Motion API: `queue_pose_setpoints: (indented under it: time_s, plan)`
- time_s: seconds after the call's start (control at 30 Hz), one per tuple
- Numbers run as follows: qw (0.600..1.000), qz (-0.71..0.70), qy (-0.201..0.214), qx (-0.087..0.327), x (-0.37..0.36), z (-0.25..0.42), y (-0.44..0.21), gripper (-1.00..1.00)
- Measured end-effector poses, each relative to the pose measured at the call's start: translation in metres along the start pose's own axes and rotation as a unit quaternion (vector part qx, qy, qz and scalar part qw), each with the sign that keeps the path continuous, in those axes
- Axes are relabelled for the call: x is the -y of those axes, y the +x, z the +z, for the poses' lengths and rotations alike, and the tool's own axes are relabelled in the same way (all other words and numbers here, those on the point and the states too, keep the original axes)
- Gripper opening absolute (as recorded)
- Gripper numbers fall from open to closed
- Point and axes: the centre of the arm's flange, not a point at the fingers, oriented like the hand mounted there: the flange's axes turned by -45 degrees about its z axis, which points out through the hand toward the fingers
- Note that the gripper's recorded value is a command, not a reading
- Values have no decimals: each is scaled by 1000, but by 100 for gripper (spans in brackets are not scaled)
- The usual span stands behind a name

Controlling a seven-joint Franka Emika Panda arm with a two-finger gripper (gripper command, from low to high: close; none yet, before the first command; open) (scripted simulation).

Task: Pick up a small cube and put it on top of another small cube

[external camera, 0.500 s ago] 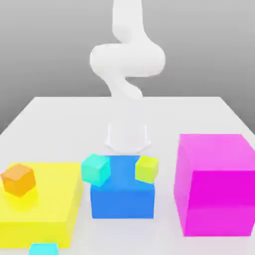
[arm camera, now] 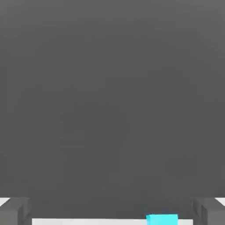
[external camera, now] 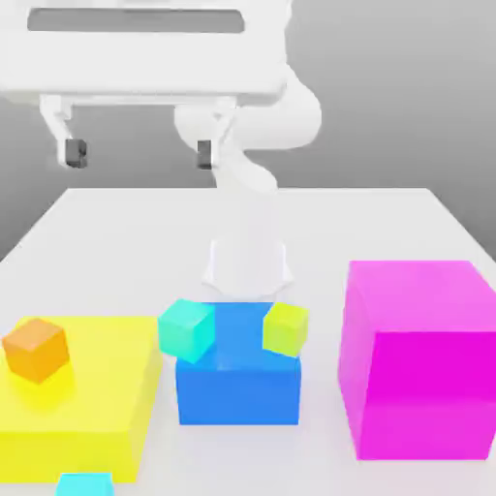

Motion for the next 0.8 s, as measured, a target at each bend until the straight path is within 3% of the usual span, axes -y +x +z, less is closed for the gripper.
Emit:
queue_pose_setpoints:
  time_s: [0.5,0.63,0.67,0.8]
  plan:
    - [984,-6,6,177,-83,249,-84,0]
    - [982,-6,6,187,-87,307,-110,0]
    - [982,-6,6,187,-87,317,-114,-100]
    - [982,-6,7,188,-87,317,-114,-100]
